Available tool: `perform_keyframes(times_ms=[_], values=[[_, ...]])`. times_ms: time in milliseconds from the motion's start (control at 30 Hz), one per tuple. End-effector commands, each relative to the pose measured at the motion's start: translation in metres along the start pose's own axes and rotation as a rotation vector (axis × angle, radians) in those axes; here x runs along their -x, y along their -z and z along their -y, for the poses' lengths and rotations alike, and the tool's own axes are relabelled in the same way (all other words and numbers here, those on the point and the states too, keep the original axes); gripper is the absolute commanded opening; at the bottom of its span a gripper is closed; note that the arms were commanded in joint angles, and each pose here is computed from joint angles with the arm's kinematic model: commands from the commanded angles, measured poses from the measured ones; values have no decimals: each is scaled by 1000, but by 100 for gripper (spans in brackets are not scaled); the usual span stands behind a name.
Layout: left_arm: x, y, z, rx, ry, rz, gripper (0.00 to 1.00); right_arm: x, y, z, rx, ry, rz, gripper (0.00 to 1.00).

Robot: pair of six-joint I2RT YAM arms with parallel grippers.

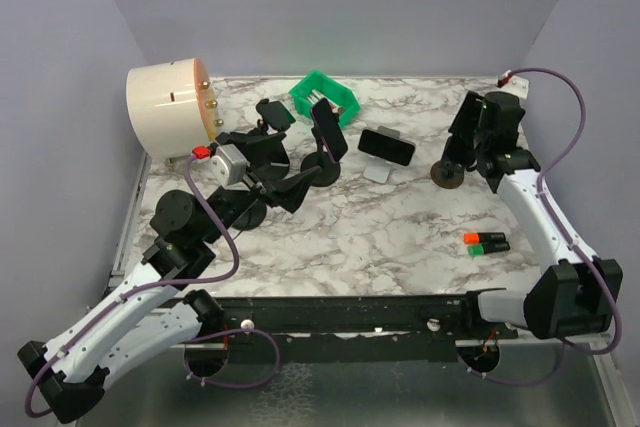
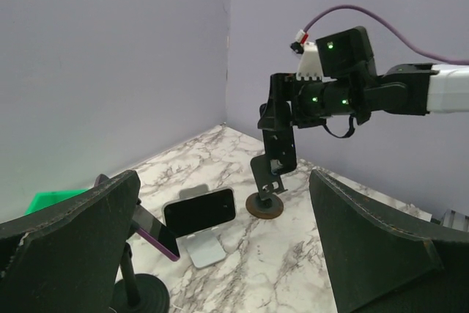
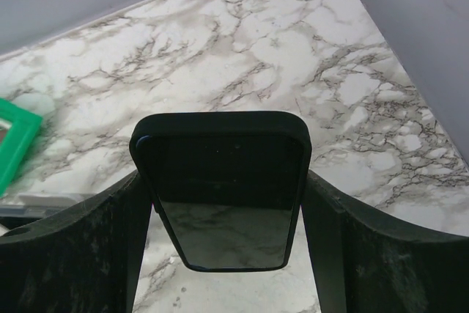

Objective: Remove the phone from the phone stand
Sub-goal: Remove the phone from the phone stand, then place the phone at the center of the board.

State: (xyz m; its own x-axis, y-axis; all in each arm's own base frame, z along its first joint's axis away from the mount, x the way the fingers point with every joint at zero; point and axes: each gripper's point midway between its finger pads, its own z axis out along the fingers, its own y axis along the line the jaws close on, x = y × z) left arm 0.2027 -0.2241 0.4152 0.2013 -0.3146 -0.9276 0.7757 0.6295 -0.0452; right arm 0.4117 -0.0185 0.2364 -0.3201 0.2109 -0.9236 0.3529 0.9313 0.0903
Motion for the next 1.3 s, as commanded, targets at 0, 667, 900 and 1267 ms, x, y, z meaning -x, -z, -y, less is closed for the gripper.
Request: perform_keyframes(times_ms=[0,667,900,1267], values=[[2,1,-2,15,-14,18,99,25,43,-18,150,-50,51,45],[-10,-4,0,2,-15,-16,99,-132,176,-93,620,83,-418,41],[-15,-6,0,2,-14,-31,99,-188,143,-84,492,89,-490,40],[-25,-10,1,-7,-8,-61,99,-224,106,-83,322,65,-553,41]])
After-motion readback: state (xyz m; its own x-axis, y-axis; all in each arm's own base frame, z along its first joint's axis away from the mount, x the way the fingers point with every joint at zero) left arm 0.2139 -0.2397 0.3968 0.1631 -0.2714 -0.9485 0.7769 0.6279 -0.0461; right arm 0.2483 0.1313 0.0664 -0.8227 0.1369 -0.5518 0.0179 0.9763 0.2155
